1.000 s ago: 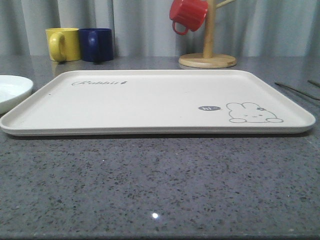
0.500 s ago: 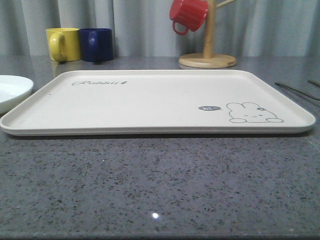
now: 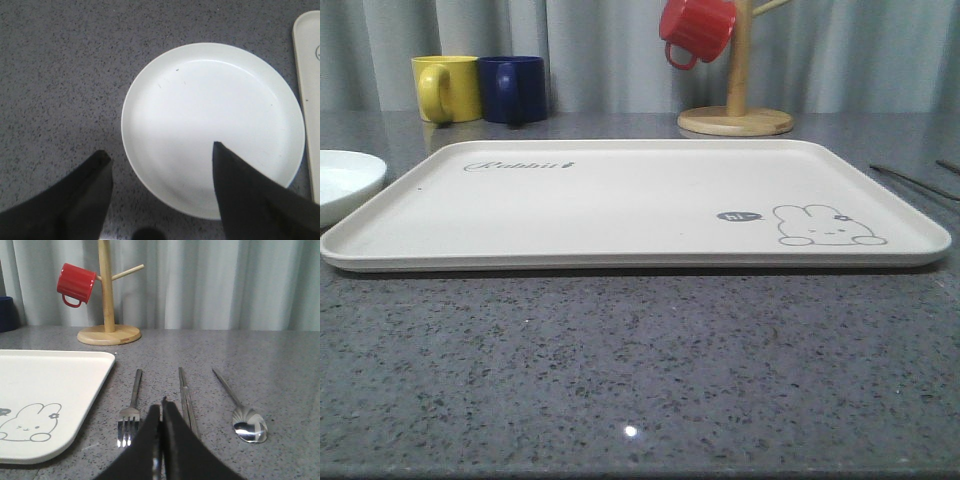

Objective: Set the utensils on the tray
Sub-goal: 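Grasp the rim of the white plate with the left gripper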

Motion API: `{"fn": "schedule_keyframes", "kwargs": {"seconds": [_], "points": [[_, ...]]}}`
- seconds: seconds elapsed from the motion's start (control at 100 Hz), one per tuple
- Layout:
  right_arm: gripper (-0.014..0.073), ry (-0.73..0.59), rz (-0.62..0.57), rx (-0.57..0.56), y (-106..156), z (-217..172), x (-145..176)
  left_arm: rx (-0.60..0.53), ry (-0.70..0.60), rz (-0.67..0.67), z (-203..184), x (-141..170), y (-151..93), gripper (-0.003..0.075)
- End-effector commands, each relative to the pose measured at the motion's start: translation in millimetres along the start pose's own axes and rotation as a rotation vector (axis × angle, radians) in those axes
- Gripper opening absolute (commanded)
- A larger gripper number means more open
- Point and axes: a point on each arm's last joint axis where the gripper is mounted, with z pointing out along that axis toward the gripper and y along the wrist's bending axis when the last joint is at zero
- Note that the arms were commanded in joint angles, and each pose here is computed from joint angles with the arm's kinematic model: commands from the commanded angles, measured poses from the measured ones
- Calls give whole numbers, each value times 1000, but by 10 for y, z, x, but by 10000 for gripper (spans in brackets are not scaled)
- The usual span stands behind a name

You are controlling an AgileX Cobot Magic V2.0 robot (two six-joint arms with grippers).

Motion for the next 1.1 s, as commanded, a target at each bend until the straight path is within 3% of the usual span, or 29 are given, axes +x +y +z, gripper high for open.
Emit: {"fn": "schedule_keyframes", "kwargs": {"seconds": [0.0,0.26,0.53,1.09], "points": [[-69,-104,-12,3,0,-19,-89,-13,-49,-10,63,-253,-3,421],[-69,-104,-12,3,0,-19,-89,11,90,-15,522,-506,242,421],[-69,-104,-12,3,0,-19,-89,32,221,-49,928,-454,546,421],[-69,-104,-12,3,0,-19,-89,65,341,-47,1481,-328,564,420]]}}
